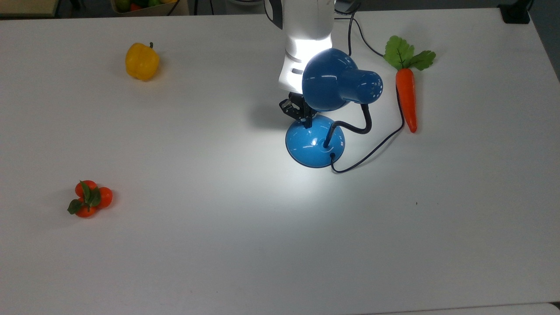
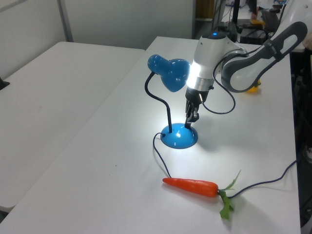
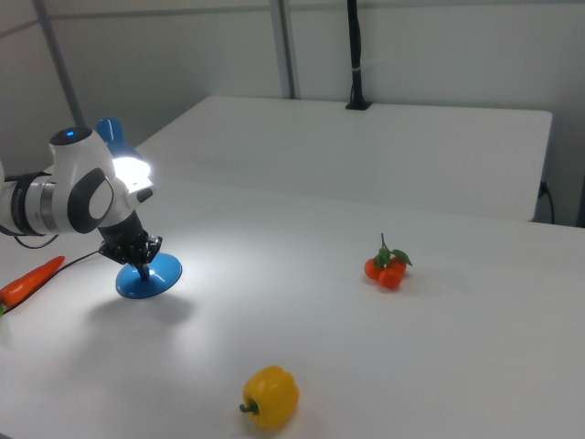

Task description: Turn on desk lamp

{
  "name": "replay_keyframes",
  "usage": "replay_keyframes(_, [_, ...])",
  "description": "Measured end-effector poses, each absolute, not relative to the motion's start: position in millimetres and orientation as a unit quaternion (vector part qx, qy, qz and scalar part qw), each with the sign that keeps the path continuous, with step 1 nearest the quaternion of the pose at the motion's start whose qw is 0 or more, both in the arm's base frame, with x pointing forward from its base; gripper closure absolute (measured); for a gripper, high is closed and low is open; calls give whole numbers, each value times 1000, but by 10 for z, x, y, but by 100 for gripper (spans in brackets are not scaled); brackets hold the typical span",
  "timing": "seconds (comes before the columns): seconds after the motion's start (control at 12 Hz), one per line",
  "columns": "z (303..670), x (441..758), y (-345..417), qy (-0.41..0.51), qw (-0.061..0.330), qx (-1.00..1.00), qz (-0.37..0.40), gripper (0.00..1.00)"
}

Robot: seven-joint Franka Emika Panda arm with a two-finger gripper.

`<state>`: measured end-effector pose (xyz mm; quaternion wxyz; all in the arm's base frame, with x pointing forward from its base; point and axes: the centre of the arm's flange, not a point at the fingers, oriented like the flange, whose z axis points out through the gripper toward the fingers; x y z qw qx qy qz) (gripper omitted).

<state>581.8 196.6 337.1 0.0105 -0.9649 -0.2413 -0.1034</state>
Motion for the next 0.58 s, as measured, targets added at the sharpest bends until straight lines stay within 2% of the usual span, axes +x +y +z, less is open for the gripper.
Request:
replay_keyframes(0.25, [3528, 5778, 1780, -220, -3, -974, -55, 99])
replay_keyframes(0.58, [4049, 5659, 1282, -121, -38, -992, 12, 99])
